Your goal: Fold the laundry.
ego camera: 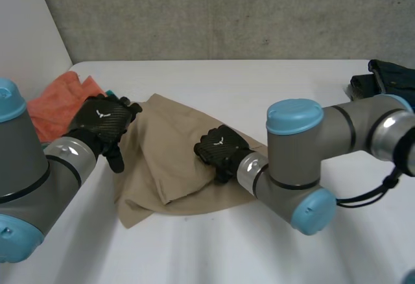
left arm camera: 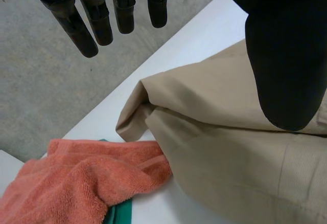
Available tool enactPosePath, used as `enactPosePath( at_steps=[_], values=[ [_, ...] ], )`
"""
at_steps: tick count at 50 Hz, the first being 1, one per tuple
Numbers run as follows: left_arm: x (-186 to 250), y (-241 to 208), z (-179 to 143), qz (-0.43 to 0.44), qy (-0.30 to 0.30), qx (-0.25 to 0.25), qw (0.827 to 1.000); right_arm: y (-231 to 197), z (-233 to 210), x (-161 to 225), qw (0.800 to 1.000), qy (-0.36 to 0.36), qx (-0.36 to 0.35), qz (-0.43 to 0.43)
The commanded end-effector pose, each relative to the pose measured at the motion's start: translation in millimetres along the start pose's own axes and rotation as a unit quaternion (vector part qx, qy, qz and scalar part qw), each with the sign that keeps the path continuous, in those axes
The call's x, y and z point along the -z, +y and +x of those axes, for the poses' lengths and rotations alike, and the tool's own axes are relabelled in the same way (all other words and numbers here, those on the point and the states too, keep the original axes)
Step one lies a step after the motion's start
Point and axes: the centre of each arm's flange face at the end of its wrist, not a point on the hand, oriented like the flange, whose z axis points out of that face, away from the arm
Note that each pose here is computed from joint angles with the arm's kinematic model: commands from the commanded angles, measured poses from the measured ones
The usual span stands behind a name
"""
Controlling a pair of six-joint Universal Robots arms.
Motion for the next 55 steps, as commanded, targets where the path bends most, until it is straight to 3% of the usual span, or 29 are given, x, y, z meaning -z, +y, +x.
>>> enactPosePath(
  at_steps=[1,6,11,19,29,33,38,42,48,55],
  values=[
    [3.0,-5.2,-0.5,0.008,-0.002,0.008,1.000,-2.8,31.7,-25.7,0.998,0.061,-0.010,0.023],
    [5.0,-8.8,0.6,0.015,0.000,0.008,1.000,-2.0,101.0,-32.1,0.973,0.205,-0.097,0.034],
    [9.1,-13.0,7.5,0.023,0.009,0.004,1.000,21.0,169.9,-36.0,0.927,0.344,-0.148,0.036],
    [16.3,-17.3,28.5,0.032,0.038,-0.007,0.999,45.2,193.5,-37.5,0.918,0.372,-0.137,-0.022],
    [13.8,-6.2,37.1,0.002,0.046,-0.020,0.999,23.5,238.9,-1.6,0.900,0.414,-0.137,-0.009],
    [15.8,-2.9,33.1,-0.016,0.039,-0.026,0.999,4.0,234.4,16.6,0.923,0.369,-0.106,-0.030],
    [18.5,6.3,27.5,-0.053,0.035,-0.037,0.997,-7.3,194.1,45.0,0.967,0.224,-0.084,-0.082],
    [25.6,15.9,28.8,-0.092,0.048,-0.046,0.994,-10.8,158.1,63.8,0.986,0.120,-0.069,-0.090],
    [30.6,30.3,31.4,-0.130,0.062,-0.053,0.988,-3.4,116.2,83.8,0.995,0.011,-0.015,-0.097],
    [13.6,44.2,21.6,-0.142,0.042,-0.050,0.988,15.9,82.9,95.3,0.989,-0.066,0.040,-0.129]
  ],
)
